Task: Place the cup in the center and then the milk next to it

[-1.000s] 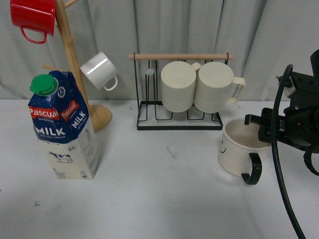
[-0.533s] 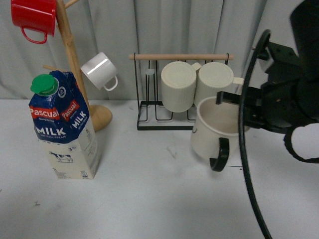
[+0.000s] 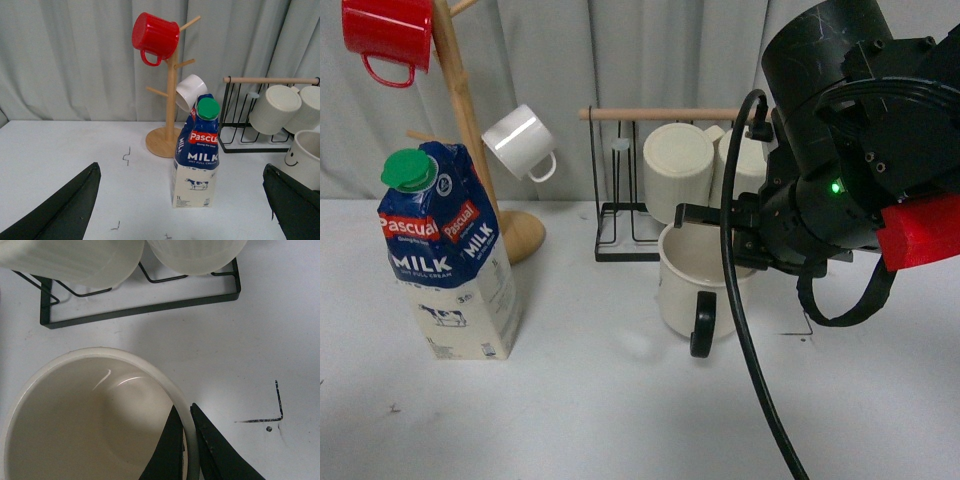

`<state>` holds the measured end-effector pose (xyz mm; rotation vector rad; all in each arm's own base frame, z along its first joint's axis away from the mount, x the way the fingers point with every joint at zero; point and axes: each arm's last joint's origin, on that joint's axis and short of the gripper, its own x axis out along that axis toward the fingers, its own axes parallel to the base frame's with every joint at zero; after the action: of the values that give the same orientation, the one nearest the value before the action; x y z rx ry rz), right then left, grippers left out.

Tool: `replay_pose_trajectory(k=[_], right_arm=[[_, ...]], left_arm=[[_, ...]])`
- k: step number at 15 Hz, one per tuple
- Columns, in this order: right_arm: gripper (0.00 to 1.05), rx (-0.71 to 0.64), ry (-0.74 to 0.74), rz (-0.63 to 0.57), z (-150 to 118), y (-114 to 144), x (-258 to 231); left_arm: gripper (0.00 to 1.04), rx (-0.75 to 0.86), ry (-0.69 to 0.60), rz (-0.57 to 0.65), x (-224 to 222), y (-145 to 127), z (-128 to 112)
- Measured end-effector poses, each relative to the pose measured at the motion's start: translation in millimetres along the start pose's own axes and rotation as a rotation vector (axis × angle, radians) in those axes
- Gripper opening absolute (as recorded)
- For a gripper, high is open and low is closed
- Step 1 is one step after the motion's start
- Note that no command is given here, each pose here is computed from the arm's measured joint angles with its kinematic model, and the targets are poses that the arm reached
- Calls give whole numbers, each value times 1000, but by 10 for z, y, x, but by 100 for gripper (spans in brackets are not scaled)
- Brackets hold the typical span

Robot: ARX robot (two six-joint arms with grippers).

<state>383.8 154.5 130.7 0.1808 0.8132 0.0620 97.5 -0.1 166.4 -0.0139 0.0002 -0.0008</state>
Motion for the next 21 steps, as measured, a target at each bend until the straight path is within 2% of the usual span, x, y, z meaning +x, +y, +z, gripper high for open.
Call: replay_pose_trajectory(k=[3,6,7,10,12,13,14,15,16,17,18,21], right_arm=[[3,-15,49,10,-147,-78,61],[3,-32,53,13,-183,-87,114],[11,-37,55,13,-183,-85,135],[44,-29,32,50,-130,-84,124],[67,-13,-64,166,-14,-83,-153],[84,-5,-173,260,110,-92,-479],[92,-2,-288,315,192,-104,-731],[81,-35,-585,202,203,-209,-1056],[68,-67,-758,61,97,-427,-1393],[55,-85,-862,-9,10,-640,-1634],[44,-104,-883,-48,-94,-775,-1721],[11,-174,-775,-54,-565,-1018,-1690]], left_arm=[[98,0,0,0,0,0,0],[98,0,0,0,0,0,0],[98,0,0,0,0,0,0],[98,0,0,0,0,0,0],[98,0,0,0,0,0,0],[98,0,0,0,0,0,0],[98,0,0,0,0,0,0],[98,0,0,-1,0,0,0],[98,0,1,1,0,0,-1],[98,0,0,1,0,0,0],[98,0,0,0,0,0,0],[98,0,0,0,0,0,0]])
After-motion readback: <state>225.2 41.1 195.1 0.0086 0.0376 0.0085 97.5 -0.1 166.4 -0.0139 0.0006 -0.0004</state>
